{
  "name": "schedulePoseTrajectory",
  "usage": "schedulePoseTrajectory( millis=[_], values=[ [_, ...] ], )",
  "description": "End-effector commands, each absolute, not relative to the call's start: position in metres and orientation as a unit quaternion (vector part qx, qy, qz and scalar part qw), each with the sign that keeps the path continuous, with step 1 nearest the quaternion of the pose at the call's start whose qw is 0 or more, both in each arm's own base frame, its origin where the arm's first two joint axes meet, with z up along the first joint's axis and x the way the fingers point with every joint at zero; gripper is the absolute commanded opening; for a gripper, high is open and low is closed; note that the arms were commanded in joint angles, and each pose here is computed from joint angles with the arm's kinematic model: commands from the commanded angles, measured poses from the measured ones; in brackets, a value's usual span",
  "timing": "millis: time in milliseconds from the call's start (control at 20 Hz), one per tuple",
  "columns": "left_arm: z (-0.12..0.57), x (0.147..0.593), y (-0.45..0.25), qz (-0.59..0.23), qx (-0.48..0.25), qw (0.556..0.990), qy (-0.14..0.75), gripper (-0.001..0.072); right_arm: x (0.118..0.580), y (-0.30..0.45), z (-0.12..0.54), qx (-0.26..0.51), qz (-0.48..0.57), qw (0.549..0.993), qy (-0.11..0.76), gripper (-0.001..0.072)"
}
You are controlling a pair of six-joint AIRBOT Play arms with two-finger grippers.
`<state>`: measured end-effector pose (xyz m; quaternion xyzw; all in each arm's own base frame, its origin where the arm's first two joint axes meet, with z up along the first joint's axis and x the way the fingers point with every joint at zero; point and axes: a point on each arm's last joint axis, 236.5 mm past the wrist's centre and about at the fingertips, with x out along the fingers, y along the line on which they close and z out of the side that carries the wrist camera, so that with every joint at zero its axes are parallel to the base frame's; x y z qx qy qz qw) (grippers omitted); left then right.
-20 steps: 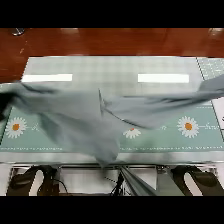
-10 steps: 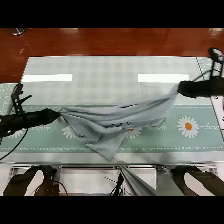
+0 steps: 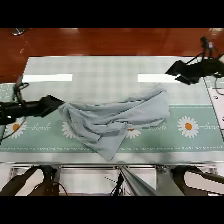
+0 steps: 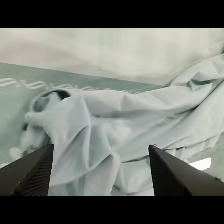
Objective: Fold the shirts.
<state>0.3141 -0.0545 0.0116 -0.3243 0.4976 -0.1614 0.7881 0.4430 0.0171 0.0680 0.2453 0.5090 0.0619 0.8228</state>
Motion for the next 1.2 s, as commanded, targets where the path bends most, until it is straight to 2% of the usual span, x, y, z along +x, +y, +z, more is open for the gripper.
schedulePoseTrajectory(
  millis=[0,100,200,350,450,600,650,700,750,950,1150],
  values=[
    [0.009,0.277,-0.021,-0.120,-0.345,0.737,0.569,0.0705,0.393,-0.054,0.079,0.193,0.009,0.815,0.545,0.0617],
    [-0.009,0.245,-0.046,-0.150,-0.367,0.687,0.608,0.0705,0.351,-0.088,0.058,0.202,-0.054,0.806,0.553,0.0616],
    [-0.029,0.234,-0.083,-0.177,-0.387,0.668,0.611,0.0705,0.321,-0.081,0.027,0.248,-0.066,0.802,0.540,0.0617],
    [-0.058,0.239,-0.121,-0.177,-0.387,0.683,0.594,0.0705,0.288,-0.040,-0.011,0.297,-0.041,0.795,0.527,0.0617],
    [-0.063,0.254,-0.138,-0.185,-0.363,0.714,0.569,0.0704,0.269,-0.014,-0.032,0.330,-0.018,0.778,0.534,0.0617],
    [-0.070,0.269,-0.156,-0.182,-0.356,0.732,0.552,0.0702,0.242,0.010,-0.057,0.345,0.008,0.747,0.568,0.0616],
    [-0.073,0.269,-0.158,-0.182,-0.352,0.730,0.556,0.0670,0.238,0.012,-0.061,0.345,0.009,0.743,0.573,0.0617],
    [-0.075,0.269,-0.160,-0.185,-0.352,0.725,0.562,0.0290,0.236,0.013,-0.063,0.345,0.010,0.740,0.577,0.0616],
    [-0.074,0.270,-0.161,-0.190,-0.351,0.723,0.564,0.0037,0.235,0.014,-0.063,0.345,0.011,0.740,0.577,0.0617],
    [-0.065,0.276,-0.164,-0.202,-0.351,0.724,0.559,0.0025,0.237,0.014,-0.064,0.351,0.009,0.738,0.576,0.0617],
    [-0.064,0.276,-0.165,-0.204,-0.351,0.722,0.560,0.0025,0.243,0.019,-0.078,0.383,0.012,0.715,0.585,0.0616]
  ],
)
